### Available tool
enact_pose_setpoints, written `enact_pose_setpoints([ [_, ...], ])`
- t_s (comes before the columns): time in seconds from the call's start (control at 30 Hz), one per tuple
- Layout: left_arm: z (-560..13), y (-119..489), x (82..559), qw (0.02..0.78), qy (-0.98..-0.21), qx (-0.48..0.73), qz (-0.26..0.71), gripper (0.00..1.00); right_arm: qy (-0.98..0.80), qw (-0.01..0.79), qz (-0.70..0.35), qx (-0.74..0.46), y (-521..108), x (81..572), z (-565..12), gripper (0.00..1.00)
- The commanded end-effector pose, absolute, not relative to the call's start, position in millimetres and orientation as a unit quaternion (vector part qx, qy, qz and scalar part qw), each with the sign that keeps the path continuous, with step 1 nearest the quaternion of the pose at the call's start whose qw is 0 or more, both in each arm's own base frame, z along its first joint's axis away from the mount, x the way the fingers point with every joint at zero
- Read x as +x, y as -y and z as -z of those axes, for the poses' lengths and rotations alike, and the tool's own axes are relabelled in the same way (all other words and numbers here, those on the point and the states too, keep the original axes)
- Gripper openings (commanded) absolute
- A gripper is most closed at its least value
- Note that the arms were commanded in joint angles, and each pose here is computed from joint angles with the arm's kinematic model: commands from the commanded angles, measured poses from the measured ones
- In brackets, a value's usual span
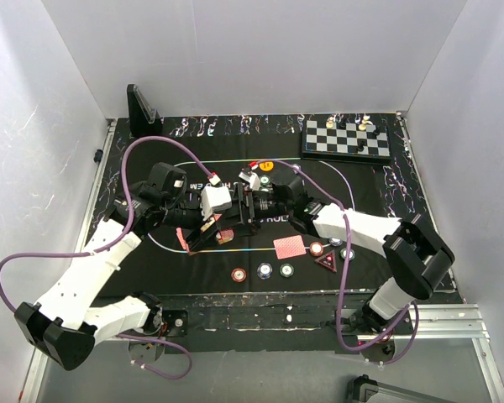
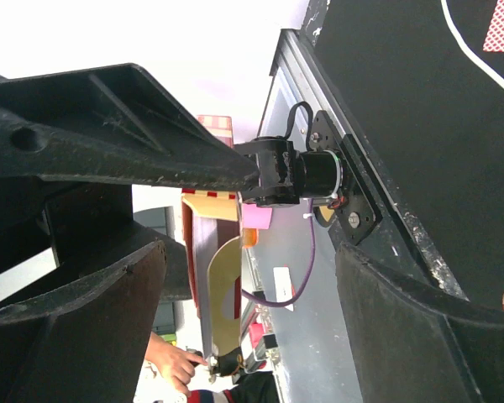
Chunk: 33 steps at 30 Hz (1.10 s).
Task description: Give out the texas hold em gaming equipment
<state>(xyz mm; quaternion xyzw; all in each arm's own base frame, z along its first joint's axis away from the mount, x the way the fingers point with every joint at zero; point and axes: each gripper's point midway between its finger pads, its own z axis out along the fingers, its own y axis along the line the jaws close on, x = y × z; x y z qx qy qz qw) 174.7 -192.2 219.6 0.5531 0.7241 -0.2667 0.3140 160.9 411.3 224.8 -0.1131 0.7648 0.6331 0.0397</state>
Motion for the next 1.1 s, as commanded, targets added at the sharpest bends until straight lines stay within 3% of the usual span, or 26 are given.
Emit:
enact_pose_setpoints([
  [0.0, -244, 200, 180, 0.351, -0.703, 0.555, 0.273, 0.21, -0.73, 0.052, -0.668, -0.135, -421, 160, -252, 0.83],
  [0.2, -245, 199, 179, 0.352, -0.702, 0.555, 0.274, 0.21, -0.733, 0.043, -0.667, -0.126, -419, 158, -247, 0.57],
  [0.3, -245, 199, 178, 0.353, -0.702, 0.555, 0.274, 0.21, -0.735, 0.043, -0.665, -0.123, -416, 157, -245, 0.5],
  [1.07, -247, 199, 175, 0.357, -0.701, 0.552, 0.277, 0.2, -0.738, 0.06, -0.665, -0.096, -386, 161, -242, 0.32],
])
